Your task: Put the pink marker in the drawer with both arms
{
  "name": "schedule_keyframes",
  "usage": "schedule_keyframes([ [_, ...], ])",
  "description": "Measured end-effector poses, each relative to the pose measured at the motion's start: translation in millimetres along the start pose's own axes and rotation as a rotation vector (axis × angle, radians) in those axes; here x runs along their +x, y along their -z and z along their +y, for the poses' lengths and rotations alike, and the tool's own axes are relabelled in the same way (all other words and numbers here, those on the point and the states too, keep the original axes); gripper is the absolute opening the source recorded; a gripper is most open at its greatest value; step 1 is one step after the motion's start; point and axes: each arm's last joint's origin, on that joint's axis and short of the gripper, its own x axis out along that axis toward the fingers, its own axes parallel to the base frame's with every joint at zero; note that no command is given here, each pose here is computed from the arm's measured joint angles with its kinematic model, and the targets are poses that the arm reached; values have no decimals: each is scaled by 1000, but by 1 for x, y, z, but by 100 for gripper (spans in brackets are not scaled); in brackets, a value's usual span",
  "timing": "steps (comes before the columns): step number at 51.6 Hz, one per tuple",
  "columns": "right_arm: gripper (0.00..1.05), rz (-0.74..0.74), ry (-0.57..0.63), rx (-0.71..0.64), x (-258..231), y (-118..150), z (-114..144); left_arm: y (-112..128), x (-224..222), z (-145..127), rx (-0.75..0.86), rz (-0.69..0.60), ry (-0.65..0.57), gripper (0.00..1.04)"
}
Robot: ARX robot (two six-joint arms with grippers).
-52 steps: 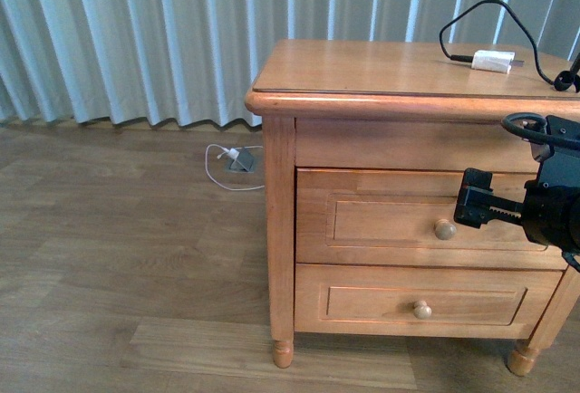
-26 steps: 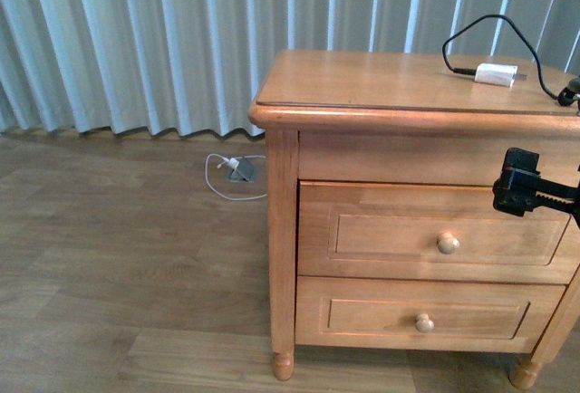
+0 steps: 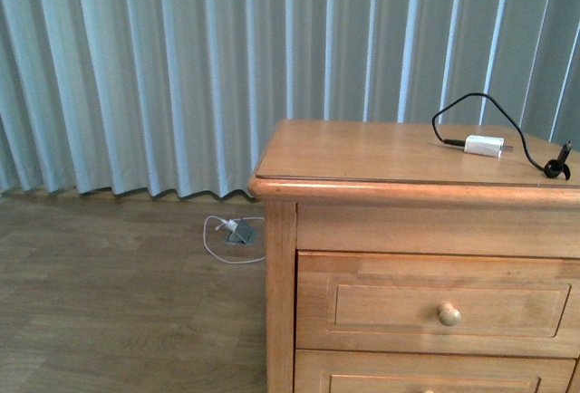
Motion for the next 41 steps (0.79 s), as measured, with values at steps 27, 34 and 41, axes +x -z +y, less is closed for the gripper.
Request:
schedule_keyframes([
  [27, 35, -307, 204, -173, -14, 46, -6, 0, 0, 0, 0, 0, 0, 99],
  [34, 10, -309, 205, -176, -18, 60, -7, 0, 0, 0, 0, 0, 0, 99],
  [41, 1, -314, 205, -181, -21, 70, -8, 0, 0, 0, 0, 0, 0, 99],
])
